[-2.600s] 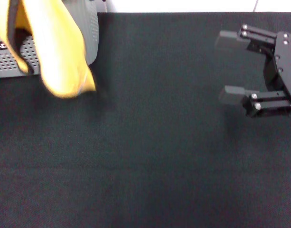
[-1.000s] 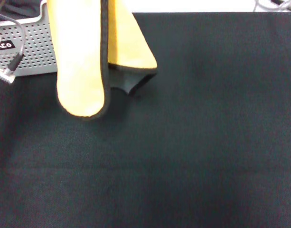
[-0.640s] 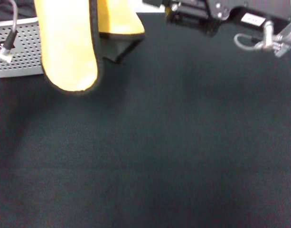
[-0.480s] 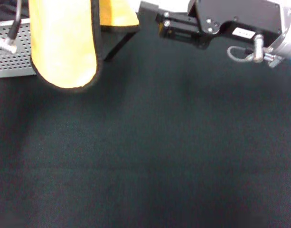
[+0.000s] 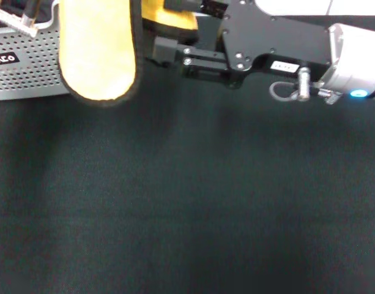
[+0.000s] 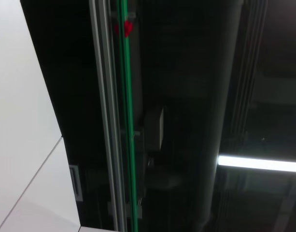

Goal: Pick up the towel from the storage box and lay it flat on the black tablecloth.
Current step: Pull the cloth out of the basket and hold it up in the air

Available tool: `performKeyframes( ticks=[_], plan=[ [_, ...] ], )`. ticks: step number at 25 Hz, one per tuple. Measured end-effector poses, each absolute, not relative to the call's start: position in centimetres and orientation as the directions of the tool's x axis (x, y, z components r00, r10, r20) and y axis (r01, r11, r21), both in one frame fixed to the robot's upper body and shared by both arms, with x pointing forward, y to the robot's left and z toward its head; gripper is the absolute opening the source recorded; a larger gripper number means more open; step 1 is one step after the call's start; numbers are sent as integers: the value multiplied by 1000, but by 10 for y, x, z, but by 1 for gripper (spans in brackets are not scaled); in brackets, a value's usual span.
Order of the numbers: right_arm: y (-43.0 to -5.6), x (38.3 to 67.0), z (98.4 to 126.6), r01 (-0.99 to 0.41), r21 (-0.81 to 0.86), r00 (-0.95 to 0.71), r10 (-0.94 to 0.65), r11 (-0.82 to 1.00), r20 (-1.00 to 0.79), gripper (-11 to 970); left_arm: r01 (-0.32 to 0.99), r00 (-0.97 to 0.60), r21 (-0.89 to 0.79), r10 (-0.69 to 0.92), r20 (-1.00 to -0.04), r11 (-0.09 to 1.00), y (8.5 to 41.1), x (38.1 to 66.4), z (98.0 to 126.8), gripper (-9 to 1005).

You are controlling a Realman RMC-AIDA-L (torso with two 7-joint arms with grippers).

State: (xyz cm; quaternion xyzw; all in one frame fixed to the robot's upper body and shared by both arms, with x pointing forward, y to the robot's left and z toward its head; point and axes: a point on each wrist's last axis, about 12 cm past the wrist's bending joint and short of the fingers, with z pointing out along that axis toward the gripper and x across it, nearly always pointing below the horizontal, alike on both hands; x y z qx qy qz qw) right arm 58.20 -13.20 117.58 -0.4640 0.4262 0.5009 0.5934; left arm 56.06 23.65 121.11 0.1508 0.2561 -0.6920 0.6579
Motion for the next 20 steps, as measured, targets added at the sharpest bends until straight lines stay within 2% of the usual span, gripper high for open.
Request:
performKeyframes(
  ticks=[20],
  plan=[
    [-103, 575, 1169, -994, -107, 105, 136, -5, -985, 671, 992, -62, -127, -861, -504, 4, 233, 566, 1221, 65]
  ],
)
